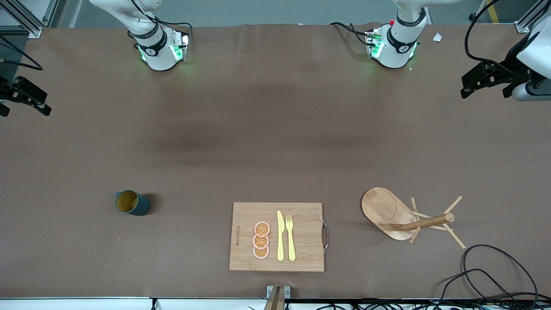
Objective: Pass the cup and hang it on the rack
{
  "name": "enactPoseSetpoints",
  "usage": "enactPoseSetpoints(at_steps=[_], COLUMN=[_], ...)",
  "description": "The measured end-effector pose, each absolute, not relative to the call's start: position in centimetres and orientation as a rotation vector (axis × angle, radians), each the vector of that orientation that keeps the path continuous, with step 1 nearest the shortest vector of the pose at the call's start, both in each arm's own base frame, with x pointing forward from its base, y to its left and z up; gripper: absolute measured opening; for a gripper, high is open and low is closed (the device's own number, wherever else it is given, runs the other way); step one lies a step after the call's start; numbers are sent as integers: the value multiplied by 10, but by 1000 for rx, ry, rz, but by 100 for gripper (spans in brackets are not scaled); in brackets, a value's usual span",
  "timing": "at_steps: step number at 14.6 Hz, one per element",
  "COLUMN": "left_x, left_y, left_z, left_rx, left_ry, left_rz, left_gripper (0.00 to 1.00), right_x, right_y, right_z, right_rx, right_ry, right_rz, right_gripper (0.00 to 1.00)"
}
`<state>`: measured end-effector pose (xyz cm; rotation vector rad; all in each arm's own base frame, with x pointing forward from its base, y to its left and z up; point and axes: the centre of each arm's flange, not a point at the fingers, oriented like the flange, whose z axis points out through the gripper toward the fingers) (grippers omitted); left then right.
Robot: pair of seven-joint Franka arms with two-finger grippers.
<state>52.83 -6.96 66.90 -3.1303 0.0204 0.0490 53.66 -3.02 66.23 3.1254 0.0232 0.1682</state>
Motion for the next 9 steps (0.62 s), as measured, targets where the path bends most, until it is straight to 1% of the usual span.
enactPoseSetpoints(at_steps=[9], left_x=[539], left_y=[-71], left_z=[652], left_rx=[-3129], left_ry=[25], left_rz=[97], left_gripper=[100], right_x=[537], right_y=[-31], right_z=[662], right_rx=[3125], right_ry=[22], right_rz=[168], right_gripper=[100])
